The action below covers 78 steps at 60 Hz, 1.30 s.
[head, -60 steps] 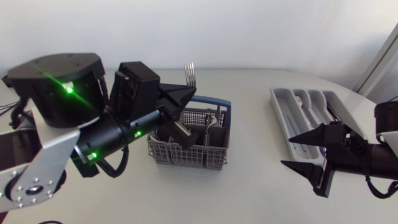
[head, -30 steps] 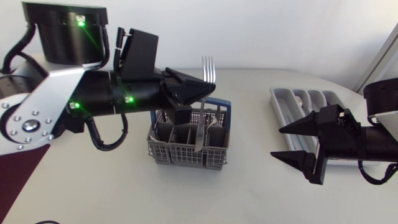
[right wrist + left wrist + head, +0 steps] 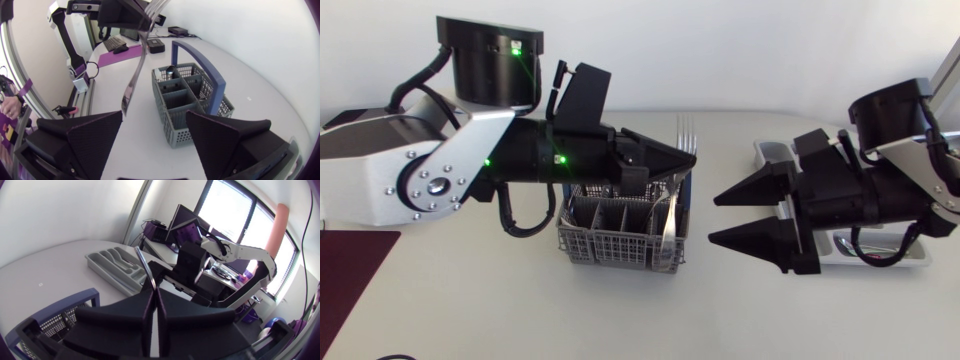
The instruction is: Unload the cutlery basket into the drawer organizer.
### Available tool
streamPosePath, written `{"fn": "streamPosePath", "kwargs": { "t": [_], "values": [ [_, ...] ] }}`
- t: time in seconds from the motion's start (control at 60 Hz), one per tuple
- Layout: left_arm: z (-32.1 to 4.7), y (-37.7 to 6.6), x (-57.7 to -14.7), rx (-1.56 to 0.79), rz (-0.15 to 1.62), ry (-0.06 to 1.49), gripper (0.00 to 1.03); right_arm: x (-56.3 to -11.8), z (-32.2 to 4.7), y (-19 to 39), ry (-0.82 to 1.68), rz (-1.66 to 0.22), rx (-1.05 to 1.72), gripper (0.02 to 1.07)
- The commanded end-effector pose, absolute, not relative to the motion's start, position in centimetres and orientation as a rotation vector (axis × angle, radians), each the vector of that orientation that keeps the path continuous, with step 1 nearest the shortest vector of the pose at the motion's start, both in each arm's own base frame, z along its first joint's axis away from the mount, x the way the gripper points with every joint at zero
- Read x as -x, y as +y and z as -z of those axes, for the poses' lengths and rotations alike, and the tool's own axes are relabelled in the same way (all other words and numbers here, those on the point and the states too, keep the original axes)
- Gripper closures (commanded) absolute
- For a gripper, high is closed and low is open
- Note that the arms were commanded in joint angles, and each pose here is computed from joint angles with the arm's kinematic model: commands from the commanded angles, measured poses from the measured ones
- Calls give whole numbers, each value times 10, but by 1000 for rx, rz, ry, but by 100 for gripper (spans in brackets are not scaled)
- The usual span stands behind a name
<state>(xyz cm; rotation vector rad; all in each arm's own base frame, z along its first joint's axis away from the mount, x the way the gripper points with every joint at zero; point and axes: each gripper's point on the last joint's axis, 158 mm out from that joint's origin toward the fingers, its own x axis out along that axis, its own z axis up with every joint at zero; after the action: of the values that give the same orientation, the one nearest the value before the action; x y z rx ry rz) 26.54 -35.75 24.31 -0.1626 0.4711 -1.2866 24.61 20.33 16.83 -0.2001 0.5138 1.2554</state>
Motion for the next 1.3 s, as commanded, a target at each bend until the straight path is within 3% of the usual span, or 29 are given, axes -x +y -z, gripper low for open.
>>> {"fn": "streamPosePath", "kwargs": {
  "t": [0.0,0.117,0.5,0.55,0.733,0.917,1.283],
  "values": [
    [-256,-364,-268,201,1316,461,100,-248,-173,215,553,-1293,130,16],
    [-256,-367,-265,213,1341,469,100,-255,-177,224,573,-1329,89,17],
    [-261,-374,-264,220,1378,441,100,-255,-191,247,629,-1467,-42,48],
    [-262,-373,-264,221,1382,439,100,-252,-191,250,639,-1481,-50,48],
    [-260,-373,-266,235,1387,449,100,-246,-197,254,628,-1516,-66,73],
    [-260,-371,-267,241,1383,449,100,-238,-201,256,633,-1548,-85,89],
    [-266,-364,-269,266,1370,446,100,-224,-201,252,621,-1569,-70,97]
  ]
}}
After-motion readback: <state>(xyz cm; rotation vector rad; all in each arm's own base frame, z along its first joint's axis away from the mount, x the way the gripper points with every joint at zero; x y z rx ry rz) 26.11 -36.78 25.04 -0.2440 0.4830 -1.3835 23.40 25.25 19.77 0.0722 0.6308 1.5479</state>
